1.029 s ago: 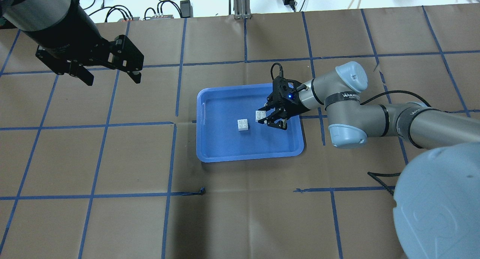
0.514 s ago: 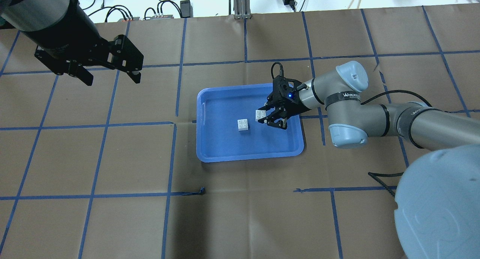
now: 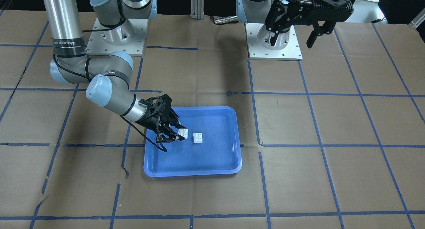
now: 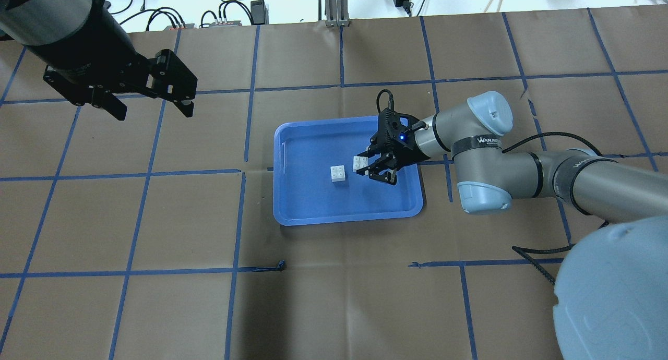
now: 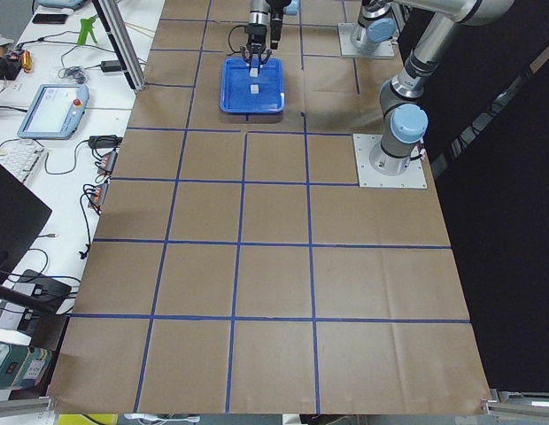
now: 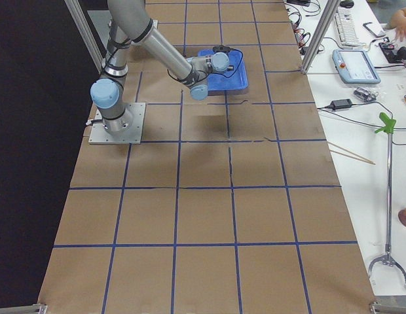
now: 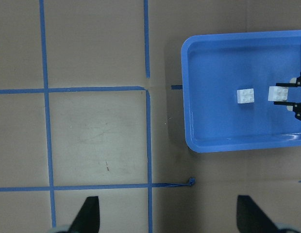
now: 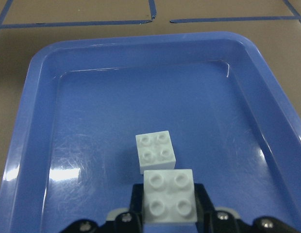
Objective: Assemble white blocks and place on blue tray
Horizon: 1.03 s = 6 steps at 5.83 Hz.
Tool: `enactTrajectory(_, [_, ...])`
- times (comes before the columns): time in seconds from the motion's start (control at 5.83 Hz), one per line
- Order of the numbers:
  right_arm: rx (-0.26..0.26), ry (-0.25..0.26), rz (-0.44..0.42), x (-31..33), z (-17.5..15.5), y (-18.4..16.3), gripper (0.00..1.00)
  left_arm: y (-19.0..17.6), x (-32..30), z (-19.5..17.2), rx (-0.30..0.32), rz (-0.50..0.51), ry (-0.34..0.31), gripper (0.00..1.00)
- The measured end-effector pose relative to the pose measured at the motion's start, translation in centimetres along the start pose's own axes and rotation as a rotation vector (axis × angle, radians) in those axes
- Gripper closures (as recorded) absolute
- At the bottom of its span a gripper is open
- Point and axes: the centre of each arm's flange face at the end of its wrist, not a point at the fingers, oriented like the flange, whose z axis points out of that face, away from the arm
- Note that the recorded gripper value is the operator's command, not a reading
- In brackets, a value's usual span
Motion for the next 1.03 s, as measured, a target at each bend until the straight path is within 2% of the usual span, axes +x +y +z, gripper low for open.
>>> enactTrajectory(1.03, [0.002, 0.012, -0.015, 0.2, 2.1, 1.6, 0.72, 0.1, -0.4, -0.4, 0.011, -0.018, 0.003, 0.01])
